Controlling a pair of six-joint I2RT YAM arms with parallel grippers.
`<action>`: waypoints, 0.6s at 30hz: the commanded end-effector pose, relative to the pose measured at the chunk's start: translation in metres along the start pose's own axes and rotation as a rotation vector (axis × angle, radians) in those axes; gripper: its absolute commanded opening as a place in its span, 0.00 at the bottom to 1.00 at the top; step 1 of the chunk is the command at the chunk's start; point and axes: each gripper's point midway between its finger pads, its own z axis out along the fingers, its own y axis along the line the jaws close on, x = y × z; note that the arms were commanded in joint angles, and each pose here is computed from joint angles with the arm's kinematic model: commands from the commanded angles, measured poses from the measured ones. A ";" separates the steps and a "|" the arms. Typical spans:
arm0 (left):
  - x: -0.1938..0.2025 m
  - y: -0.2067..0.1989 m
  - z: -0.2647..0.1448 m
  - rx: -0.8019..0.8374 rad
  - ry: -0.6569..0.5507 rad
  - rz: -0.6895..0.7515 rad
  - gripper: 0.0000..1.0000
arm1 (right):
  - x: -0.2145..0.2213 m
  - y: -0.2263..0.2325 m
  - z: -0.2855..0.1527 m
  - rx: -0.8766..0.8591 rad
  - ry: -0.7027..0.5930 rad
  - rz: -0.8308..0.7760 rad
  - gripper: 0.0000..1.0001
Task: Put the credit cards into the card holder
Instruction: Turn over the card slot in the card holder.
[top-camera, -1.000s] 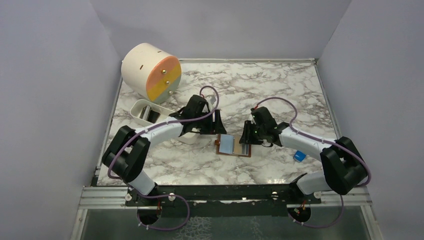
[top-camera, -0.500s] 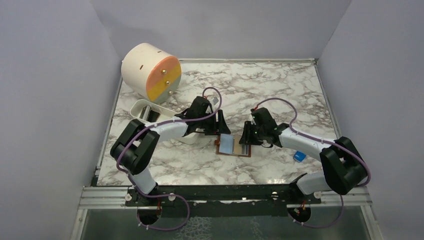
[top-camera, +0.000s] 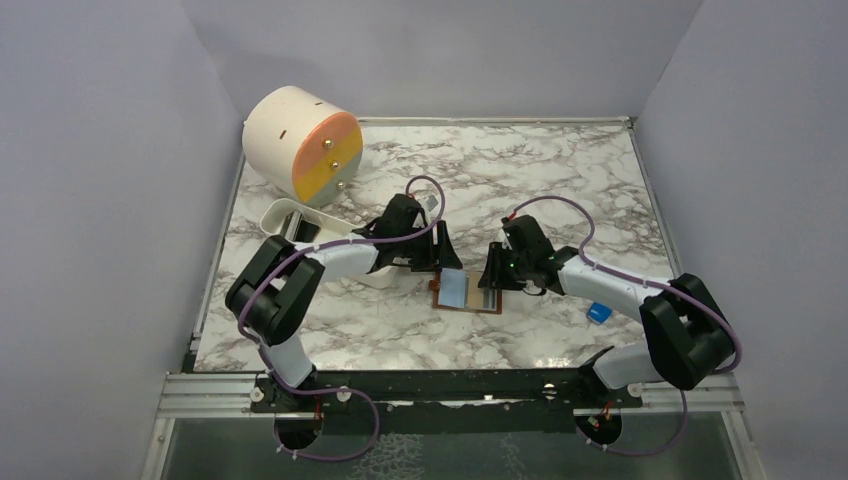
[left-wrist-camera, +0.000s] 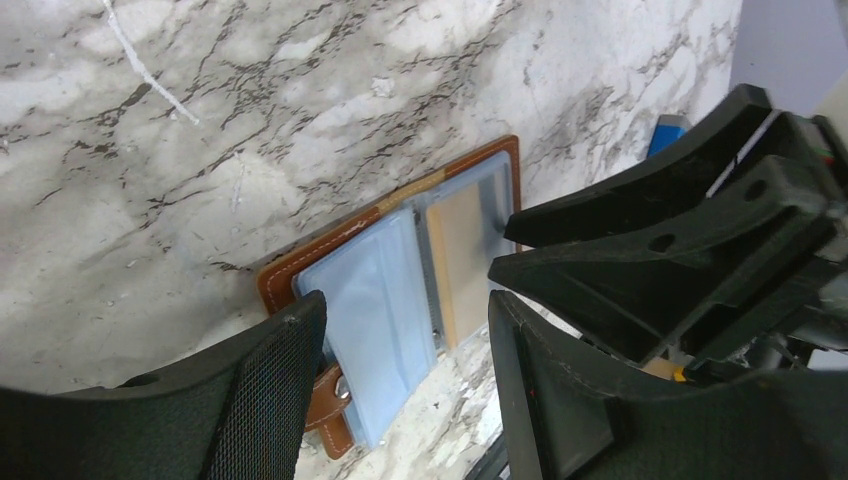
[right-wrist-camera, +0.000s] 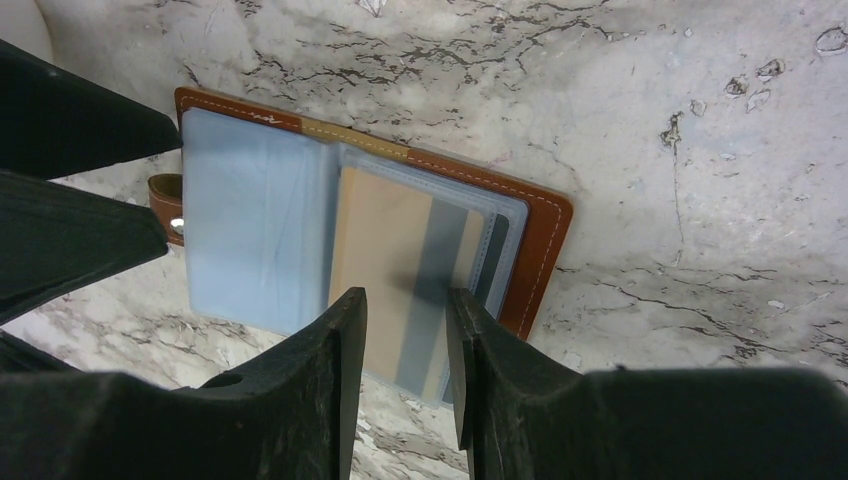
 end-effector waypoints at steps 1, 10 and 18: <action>0.011 0.010 0.006 -0.018 0.027 -0.006 0.62 | -0.003 0.005 -0.003 -0.023 -0.022 -0.004 0.35; 0.011 0.010 0.006 -0.021 0.023 -0.003 0.62 | -0.002 0.004 -0.002 -0.022 -0.019 -0.002 0.35; 0.010 -0.001 0.003 0.013 0.022 -0.009 0.62 | -0.001 0.004 -0.001 -0.021 -0.016 -0.002 0.35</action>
